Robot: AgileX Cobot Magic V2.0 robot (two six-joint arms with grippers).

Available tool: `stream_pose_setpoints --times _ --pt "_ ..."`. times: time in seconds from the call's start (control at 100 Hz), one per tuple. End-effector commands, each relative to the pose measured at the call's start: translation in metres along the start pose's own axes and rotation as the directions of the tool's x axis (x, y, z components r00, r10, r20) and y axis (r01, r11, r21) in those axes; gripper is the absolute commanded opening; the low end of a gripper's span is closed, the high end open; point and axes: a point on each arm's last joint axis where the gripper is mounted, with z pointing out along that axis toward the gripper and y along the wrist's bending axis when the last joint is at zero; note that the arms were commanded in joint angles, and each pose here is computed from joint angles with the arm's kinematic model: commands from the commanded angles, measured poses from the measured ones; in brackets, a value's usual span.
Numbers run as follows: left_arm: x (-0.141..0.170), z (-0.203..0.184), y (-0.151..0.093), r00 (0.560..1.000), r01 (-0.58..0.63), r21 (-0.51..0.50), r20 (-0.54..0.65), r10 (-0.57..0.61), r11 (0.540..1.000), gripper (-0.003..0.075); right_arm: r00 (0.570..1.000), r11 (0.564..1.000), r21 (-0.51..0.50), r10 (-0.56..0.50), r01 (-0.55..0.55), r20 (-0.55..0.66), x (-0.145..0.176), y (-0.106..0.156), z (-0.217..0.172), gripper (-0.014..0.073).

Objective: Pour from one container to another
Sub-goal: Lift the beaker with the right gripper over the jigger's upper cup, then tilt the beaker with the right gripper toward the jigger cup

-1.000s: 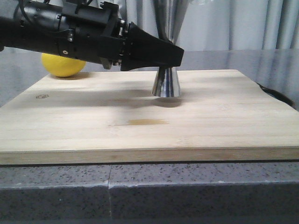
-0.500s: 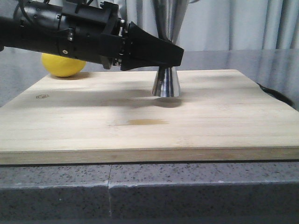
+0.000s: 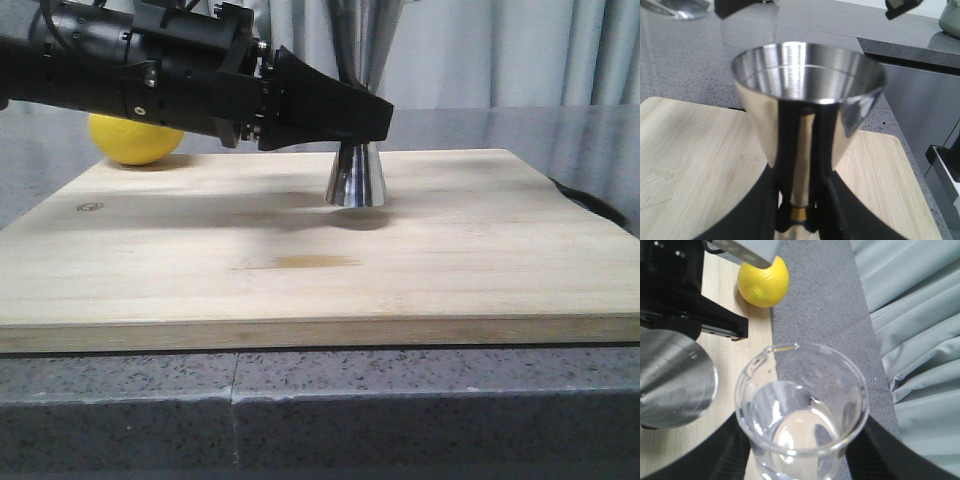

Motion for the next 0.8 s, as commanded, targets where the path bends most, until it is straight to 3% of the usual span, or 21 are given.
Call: stream_pose_setpoints --times 0.0,0.79 --pt "-0.0379 -0.0042 -0.0146 0.985 -0.047 0.073 0.167 0.034 0.996 -0.0019 0.999 0.996 0.079 -0.036 0.033 0.034 -0.0158 -0.0135 -0.0148 0.0204" --pt "-0.0392 -0.0048 -0.0124 0.983 -0.036 0.052 0.180 0.026 0.998 -0.0019 0.982 0.981 0.065 -0.184 0.180 0.046 -0.0239 -0.0175 -0.0211 0.0204"
